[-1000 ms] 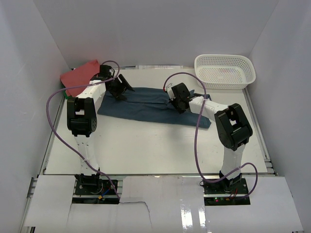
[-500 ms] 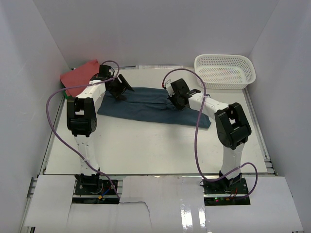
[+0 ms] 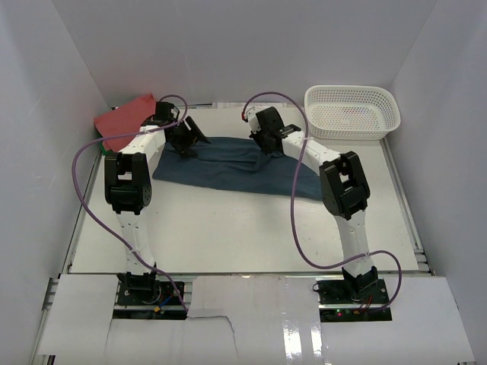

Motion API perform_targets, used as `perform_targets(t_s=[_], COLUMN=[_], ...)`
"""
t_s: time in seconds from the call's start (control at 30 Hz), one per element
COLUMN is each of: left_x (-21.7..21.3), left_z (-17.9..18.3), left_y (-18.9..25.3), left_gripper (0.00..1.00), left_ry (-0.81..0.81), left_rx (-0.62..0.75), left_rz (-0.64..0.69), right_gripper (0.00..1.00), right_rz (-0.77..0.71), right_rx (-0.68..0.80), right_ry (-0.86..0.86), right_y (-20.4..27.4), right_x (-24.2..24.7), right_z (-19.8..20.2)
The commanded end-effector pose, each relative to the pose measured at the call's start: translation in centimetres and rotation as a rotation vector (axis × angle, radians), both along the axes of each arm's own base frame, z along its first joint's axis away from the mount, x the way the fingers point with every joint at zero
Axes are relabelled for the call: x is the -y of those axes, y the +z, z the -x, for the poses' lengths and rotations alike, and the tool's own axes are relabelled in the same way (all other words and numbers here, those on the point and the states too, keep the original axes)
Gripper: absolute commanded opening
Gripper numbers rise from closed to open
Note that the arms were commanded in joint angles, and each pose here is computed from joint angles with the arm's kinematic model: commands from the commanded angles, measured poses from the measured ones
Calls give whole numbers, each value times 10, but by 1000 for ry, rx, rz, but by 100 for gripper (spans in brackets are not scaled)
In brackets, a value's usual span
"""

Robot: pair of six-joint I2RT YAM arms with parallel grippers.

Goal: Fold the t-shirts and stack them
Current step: Fold the other side of the tshirt into a rectangle

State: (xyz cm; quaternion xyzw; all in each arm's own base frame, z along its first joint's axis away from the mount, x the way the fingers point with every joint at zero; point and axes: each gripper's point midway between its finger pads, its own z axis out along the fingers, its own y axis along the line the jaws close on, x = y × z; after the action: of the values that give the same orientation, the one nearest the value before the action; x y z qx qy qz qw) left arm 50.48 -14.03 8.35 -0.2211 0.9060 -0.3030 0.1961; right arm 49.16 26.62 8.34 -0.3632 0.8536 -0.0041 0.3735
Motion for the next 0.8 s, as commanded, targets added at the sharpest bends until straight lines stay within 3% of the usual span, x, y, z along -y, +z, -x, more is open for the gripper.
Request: perform_targets(t_s=[0.0, 0.3, 0.4, 0.5, 0.6, 0.63, 0.77], left_x=[-1, 0, 1, 1, 0, 1, 4], left_z=[-2, 0, 1, 2, 3, 4, 6], left_y=[33, 20, 19, 19, 19, 21, 29], left_gripper=[79, 79, 79, 79, 79, 79, 79], left_ry=[-17, -27, -33, -31, -31, -34, -51], left_rx=[76, 49, 47, 45, 48, 50, 69], left_rz=[-3, -3, -1, -2, -7, -8, -3], right_gripper=[8, 9, 22, 42, 54, 63, 66], right_rz=[-27, 12, -35, -97, -175, -196, -254], right_rx=[55, 181, 265, 360, 408, 400, 389], right_ry=[23, -18, -46, -99, -113, -119, -165], right_y=[16, 13, 32, 61, 89, 88, 105], right_x=[-15, -17, -18, -16, -19, -18, -3], right_z=[-18, -64, -74, -84, -86, -83, -76])
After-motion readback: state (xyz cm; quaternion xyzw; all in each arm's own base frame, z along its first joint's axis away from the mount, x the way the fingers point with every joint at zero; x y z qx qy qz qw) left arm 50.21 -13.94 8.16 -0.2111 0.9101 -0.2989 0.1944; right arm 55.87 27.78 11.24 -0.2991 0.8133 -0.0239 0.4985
